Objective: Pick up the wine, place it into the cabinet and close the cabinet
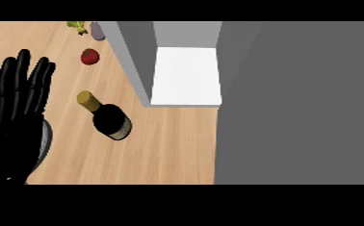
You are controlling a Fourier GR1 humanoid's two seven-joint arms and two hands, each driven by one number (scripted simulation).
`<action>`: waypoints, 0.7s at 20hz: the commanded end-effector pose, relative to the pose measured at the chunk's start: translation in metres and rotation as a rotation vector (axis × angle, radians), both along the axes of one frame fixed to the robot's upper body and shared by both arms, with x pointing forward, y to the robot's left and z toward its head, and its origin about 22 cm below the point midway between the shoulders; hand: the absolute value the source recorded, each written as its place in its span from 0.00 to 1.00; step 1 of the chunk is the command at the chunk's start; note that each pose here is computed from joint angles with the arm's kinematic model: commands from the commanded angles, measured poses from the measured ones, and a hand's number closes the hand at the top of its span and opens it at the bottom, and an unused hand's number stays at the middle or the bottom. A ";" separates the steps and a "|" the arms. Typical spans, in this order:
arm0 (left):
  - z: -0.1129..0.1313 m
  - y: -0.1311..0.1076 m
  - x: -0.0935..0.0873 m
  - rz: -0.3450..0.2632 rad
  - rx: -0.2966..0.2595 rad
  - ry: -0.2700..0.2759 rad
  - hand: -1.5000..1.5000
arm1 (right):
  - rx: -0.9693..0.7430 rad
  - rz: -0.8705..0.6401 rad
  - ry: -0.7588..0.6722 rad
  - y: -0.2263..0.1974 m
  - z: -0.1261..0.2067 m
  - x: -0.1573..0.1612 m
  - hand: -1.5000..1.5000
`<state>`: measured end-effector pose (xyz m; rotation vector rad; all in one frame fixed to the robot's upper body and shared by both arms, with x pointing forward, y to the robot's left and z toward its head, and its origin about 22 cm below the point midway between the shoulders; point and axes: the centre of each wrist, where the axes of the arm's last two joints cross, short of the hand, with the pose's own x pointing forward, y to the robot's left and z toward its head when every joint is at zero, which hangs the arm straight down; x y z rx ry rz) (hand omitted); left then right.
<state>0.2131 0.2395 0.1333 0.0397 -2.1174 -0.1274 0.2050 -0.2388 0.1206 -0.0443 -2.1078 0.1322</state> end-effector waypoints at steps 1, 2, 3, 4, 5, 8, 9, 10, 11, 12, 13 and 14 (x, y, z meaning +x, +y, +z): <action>-0.007 0.002 0.013 -0.010 -0.031 0.013 0.00 | -0.035 0.004 -0.017 -0.001 -0.001 -0.002 0.00; 0.009 -0.009 0.028 0.000 -0.022 0.019 0.00 | -0.021 0.014 -0.007 -0.004 0.004 -0.023 0.00; 0.017 -0.025 0.053 -0.004 -0.008 0.023 0.00 | 0.002 -0.013 -0.005 -0.001 0.007 -0.015 0.00; 0.000 -0.034 0.061 0.017 0.004 0.048 0.00 | -0.002 -0.013 0.000 0.000 0.002 -0.027 0.00; 0.015 -0.045 0.067 0.012 0.016 0.090 0.00 | 0.038 -0.013 0.002 0.008 0.001 -0.038 0.00; -0.008 -0.054 0.071 -0.064 -0.158 0.302 0.00 | 0.031 0.333 0.131 0.030 -0.009 -0.036 0.00; -0.001 -0.063 0.076 -0.062 -0.155 0.294 0.00 | 0.012 0.343 0.135 0.023 0.003 -0.043 0.00; 0.018 -0.075 0.085 -0.061 -0.158 0.300 0.00 | 0.010 0.357 0.143 0.027 0.011 -0.048 0.00; 0.012 -0.083 0.075 -0.064 -0.139 0.318 0.00 | 0.004 0.355 0.150 0.019 0.021 -0.067 0.00; 0.011 -0.089 0.071 -0.052 -0.152 0.321 0.00 | 0.020 0.346 0.136 0.018 0.029 -0.069 0.00; 0.041 -0.091 0.078 -0.085 -0.159 0.312 0.00 | 0.021 0.359 0.148 0.020 0.031 -0.077 0.00; 0.041 -0.106 0.067 -0.091 -0.172 0.322 0.00 | 0.042 0.338 0.144 0.026 0.035 -0.075 0.00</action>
